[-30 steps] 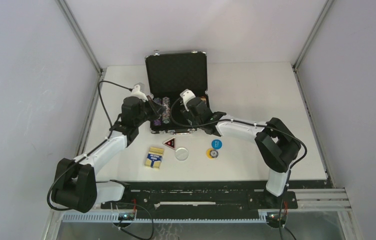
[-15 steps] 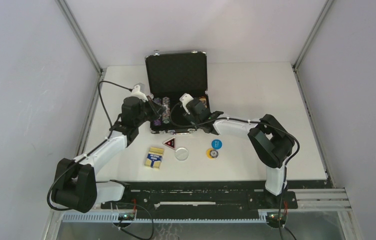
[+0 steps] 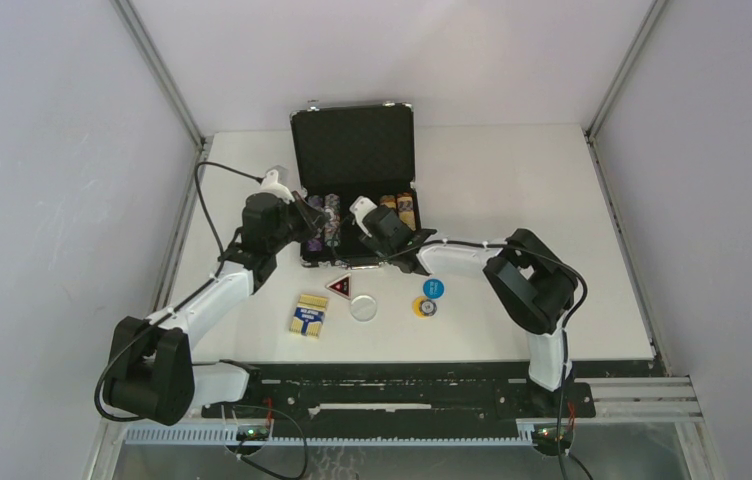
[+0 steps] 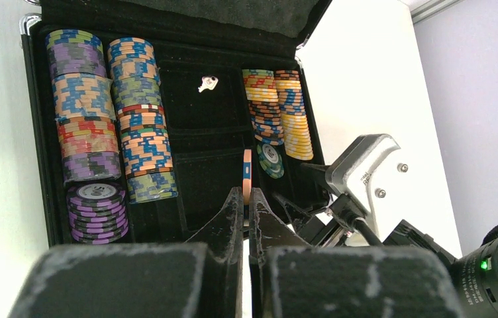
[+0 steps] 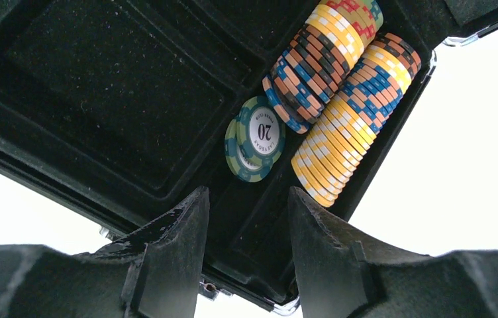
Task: Pack up texas hold em set
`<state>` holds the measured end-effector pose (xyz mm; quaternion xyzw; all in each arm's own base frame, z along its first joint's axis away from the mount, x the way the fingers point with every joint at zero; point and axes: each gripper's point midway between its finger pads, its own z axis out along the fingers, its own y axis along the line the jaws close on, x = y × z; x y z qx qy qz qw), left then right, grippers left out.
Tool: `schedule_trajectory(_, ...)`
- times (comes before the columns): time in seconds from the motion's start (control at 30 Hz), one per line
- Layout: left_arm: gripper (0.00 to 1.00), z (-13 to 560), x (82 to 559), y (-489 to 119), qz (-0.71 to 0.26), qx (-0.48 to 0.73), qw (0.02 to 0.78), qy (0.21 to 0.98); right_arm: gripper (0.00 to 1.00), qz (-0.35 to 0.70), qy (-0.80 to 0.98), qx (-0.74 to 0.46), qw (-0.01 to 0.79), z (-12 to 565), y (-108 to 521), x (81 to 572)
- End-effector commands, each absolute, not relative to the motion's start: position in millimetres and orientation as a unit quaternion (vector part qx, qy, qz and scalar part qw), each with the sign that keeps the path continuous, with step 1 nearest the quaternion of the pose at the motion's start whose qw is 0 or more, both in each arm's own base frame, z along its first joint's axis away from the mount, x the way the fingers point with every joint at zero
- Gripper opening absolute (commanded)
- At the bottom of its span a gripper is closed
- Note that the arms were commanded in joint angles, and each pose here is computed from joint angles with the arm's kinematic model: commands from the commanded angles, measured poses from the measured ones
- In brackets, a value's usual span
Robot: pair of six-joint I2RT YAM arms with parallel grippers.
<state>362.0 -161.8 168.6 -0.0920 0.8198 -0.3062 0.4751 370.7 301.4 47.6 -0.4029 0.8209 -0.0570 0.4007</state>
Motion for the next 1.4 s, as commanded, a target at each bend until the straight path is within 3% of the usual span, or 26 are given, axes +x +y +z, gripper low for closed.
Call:
schedule_trajectory(0.0,0.00,166.5,362.0,-157.7,-0.305,-0.097,0.479,0.817,0.56,-0.070,0.805,-0.396,0.436,62.6,317.5,385.9)
schedule_trajectory(0.6,0.00,163.7,361.7,-157.1,-0.307,-0.099,0.474,0.820,0.54,-0.120,0.791,-0.400,0.448,56.6,318.8,404.4)
schedule_trajectory(0.7,0.00,163.1,361.9,-157.3,-0.307,-0.098,0.473,0.820,0.48,-0.116,0.789,-0.403,0.448,54.5,321.2,404.3)
schedule_trajectory(0.87,0.00,162.8,362.5,-156.7,-0.307,-0.100,0.472,0.820,0.29,-0.115,0.790,-0.401,0.449,55.0,321.3,404.4)
schedule_trajectory(0.97,0.00,162.8,362.5,-157.6,-0.309,-0.099,0.471,0.820,0.13,-0.113,0.788,-0.398,0.457,61.0,321.1,404.9)
schedule_trajectory(1.1,0.00,162.1,362.7,-158.9,-0.311,-0.099,0.469,0.821,0.04,-0.106,0.786,-0.394,0.464,72.2,319.1,404.0)
schedule_trajectory(1.37,0.00,161.5,363.0,-158.1,-0.310,-0.100,0.469,0.821,0.00,-0.056,0.785,-0.393,0.475,98.5,321.8,391.0)
